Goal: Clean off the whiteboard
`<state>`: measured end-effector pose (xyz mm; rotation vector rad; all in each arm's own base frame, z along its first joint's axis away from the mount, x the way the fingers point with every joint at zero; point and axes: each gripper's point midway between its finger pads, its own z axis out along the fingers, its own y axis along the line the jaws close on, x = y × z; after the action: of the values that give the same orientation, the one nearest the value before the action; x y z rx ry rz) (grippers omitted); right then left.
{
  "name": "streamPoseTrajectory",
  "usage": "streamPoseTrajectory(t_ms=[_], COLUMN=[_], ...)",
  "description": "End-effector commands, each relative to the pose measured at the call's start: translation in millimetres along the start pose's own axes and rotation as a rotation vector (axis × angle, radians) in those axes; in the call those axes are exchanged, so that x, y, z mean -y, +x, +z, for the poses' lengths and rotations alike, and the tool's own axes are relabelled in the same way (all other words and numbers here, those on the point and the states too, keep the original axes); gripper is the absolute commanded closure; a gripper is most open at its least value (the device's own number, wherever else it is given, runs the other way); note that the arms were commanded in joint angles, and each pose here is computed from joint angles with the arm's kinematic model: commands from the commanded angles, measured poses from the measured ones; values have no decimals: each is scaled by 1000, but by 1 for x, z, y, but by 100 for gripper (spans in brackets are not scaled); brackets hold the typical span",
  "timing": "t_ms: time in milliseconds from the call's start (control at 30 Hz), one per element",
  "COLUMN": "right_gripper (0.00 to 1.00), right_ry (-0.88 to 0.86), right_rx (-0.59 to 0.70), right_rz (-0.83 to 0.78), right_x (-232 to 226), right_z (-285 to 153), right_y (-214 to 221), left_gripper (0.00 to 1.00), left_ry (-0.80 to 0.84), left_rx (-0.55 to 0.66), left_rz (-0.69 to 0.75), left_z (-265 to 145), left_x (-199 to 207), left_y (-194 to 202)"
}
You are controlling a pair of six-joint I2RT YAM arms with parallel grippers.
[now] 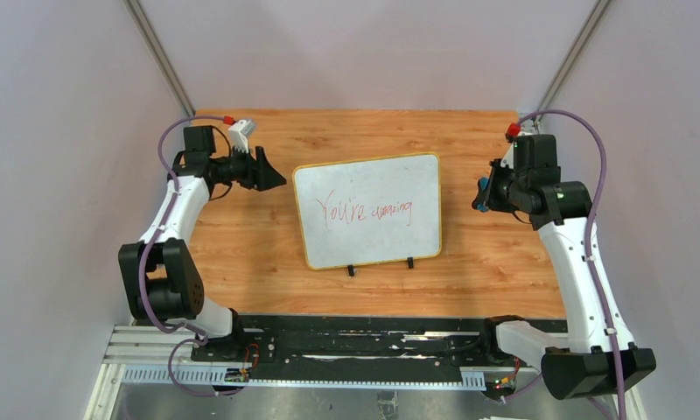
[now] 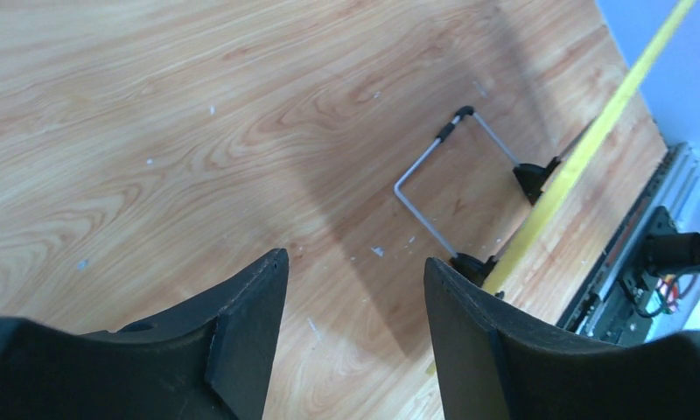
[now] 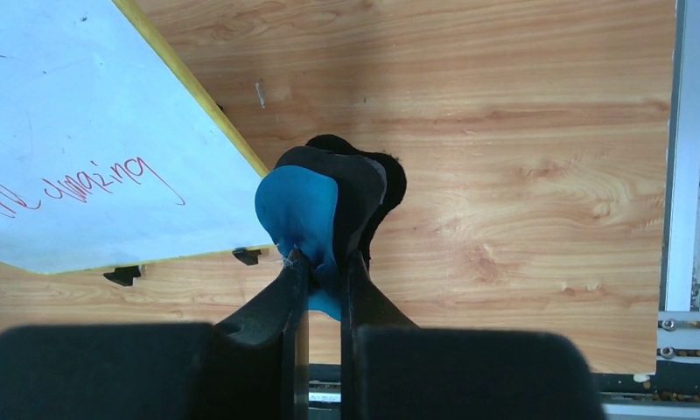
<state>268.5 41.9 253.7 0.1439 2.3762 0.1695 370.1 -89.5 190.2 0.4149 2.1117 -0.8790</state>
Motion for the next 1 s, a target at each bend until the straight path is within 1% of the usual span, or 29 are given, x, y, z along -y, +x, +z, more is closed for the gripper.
streamPoseTrajectory(t_ms=[0,133,233,367,700,833,967], right_gripper=[100,100,99,100,99,99,99], right_ry=[28,16,16,3,12,12,16], right_rx=[-23,-24,-22,-18,-17,-28,-29], right_rz=[5,-12,-41,-68,-65,-62,-61], right_x=[-2,-12,-21,-34,-35,-35,-34], right_z=[-7,-4,-3,-1,0,-2,-4], right_y=[8,6,5,4,7,13,17], left_gripper=[37,36,36,36,37,40,41], left_ry=[123,179,182,188,265,318,336], left_rx=[59,84,103,98,91,74,60], left_rz=[61,53,63,65,63,71,77], left_z=[-9,-14,-14,-14,-15,-12,-8], left_x=[26,41,45,46,66,79,84], left_y=[-25,-35,-40,-39,-37,-32,-28])
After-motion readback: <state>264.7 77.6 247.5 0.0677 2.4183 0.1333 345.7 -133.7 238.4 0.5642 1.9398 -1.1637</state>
